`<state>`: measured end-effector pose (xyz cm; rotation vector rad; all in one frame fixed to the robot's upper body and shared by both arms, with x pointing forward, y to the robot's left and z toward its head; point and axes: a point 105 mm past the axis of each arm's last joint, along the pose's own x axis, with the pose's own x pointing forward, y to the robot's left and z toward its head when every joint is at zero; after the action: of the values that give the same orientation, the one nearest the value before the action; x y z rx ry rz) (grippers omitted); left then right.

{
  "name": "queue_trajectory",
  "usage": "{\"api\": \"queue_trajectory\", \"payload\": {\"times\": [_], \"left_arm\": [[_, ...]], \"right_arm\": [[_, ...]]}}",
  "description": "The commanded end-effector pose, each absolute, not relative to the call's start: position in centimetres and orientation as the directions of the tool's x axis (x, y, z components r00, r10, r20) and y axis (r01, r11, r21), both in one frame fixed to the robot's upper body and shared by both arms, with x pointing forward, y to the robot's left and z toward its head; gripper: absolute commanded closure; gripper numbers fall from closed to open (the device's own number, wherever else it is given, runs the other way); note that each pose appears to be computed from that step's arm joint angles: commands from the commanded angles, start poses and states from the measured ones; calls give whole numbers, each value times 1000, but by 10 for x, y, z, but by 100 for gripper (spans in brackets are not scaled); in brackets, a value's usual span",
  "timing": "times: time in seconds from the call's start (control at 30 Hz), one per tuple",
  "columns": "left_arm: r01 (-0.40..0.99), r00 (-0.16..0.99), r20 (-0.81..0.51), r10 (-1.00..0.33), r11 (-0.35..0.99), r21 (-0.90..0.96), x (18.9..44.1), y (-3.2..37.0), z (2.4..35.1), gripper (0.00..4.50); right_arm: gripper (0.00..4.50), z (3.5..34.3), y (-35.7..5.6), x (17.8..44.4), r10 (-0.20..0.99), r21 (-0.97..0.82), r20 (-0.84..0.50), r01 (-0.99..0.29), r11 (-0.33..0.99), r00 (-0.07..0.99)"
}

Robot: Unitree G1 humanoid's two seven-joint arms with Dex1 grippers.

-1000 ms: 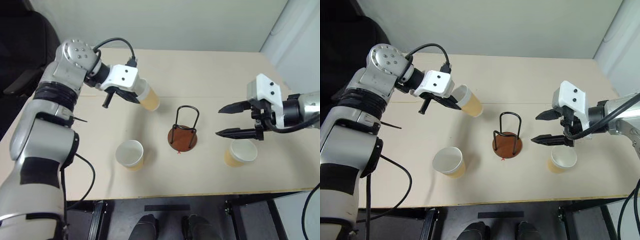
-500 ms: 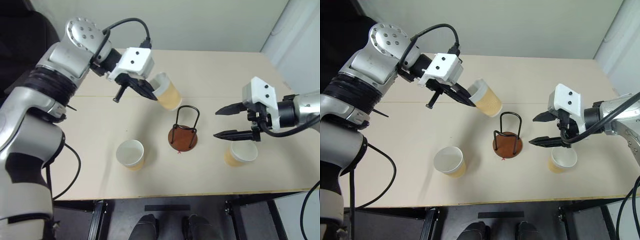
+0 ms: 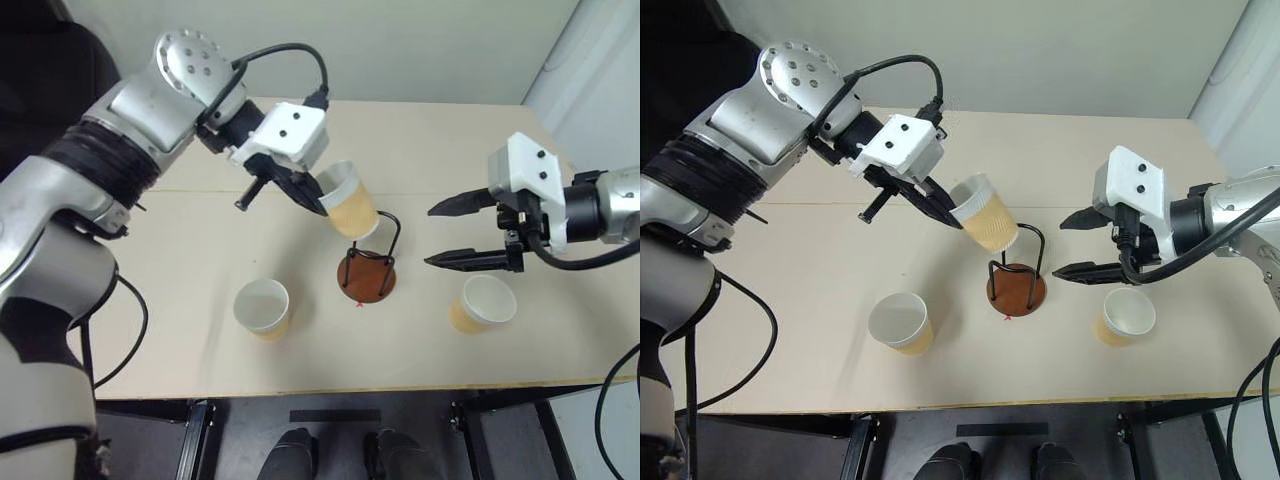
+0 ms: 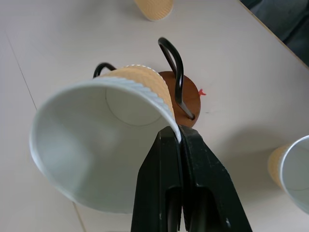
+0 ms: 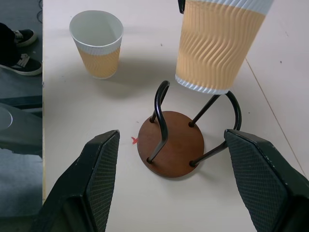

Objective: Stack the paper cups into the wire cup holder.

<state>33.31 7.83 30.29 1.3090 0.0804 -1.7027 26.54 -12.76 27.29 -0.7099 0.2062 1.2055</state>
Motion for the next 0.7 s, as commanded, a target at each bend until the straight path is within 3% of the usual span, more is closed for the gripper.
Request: {"api": "queue_trajectory", "payload": {"times": [0.03, 0.7], "left_arm": [[633, 16, -799, -601, -613, 474, 327, 71, 311, 445], [525, 34, -849, -527, -714, 464, 334, 57, 294, 445]], "right_arm": [[99, 283, -126, 262, 787, -436, -477, -883, 175, 392], [99, 284, -125, 261, 788, -437, -468, -880, 187, 400]]}}
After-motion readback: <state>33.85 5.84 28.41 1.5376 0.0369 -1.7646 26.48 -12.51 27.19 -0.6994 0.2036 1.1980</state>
